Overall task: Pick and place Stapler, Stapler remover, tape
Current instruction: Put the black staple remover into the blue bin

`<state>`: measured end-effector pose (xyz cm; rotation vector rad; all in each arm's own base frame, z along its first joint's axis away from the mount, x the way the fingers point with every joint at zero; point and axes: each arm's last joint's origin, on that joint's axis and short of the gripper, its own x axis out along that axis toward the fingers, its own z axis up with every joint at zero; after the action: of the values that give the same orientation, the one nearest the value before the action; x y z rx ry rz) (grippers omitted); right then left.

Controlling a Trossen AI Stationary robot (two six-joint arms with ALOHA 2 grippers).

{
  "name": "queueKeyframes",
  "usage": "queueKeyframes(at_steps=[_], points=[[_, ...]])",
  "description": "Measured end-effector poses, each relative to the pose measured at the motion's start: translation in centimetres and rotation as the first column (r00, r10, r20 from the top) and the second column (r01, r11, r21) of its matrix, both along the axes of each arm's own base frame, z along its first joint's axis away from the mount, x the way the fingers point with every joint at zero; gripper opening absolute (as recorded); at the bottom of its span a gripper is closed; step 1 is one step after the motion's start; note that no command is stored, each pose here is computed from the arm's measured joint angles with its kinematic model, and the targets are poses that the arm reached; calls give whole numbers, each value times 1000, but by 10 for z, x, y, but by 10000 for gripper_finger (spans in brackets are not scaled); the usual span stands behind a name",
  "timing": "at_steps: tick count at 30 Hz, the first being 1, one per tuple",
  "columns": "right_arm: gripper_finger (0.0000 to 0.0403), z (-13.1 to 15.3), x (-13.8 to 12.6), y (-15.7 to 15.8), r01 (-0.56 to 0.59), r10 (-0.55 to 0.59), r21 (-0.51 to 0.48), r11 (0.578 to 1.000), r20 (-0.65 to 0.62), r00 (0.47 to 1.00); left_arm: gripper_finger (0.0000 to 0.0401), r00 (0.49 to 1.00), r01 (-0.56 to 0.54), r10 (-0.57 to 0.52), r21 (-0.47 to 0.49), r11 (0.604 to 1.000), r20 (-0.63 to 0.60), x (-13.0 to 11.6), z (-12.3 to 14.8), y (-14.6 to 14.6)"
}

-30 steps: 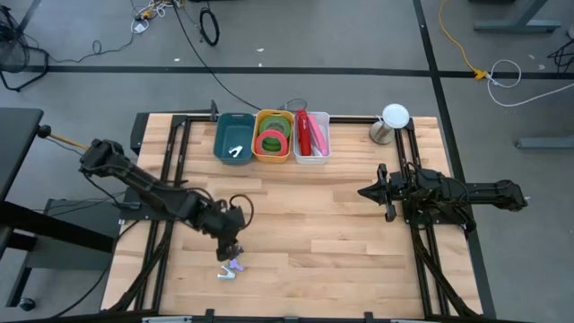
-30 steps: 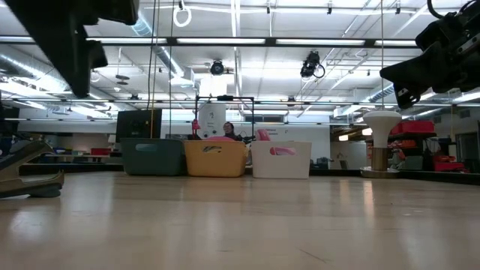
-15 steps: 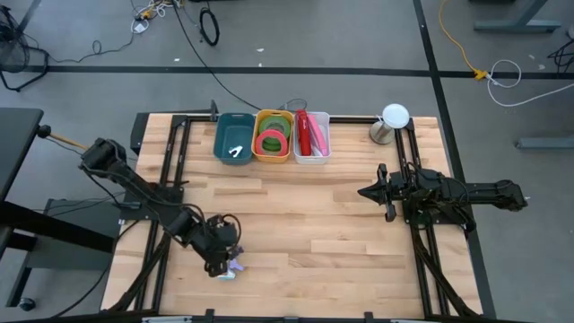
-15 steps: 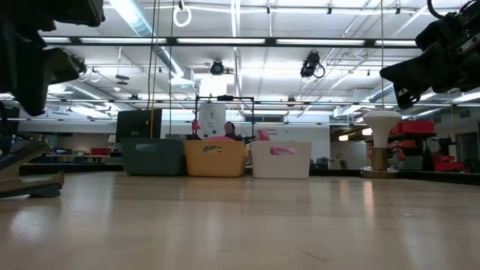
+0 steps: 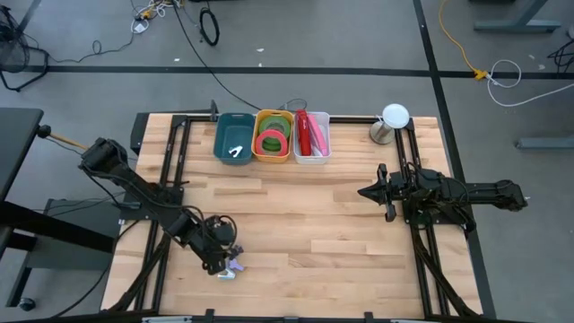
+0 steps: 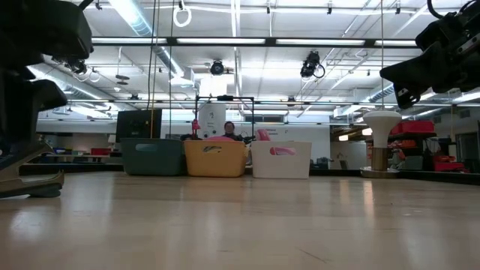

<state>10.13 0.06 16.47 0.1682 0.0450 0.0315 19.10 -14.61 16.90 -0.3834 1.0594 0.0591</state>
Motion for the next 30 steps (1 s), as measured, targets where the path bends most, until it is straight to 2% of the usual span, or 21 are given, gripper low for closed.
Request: queueKeyframes(at_steps=[7, 21, 30], points=[[7, 0, 0, 0, 0, 0, 0, 1000, 0, 1000, 177, 999, 0, 1, -31, 1000, 43, 1, -5, 0], [7, 0, 0, 0, 0, 0, 0, 1000, 0, 1000, 172, 1000, 3, -2, -32, 999, 31, 0, -6, 1], [7, 0, 0, 0, 0, 0, 0, 1000, 0, 1000, 90, 1000, 5, -4, -35, 999, 29, 0, -6, 0]])
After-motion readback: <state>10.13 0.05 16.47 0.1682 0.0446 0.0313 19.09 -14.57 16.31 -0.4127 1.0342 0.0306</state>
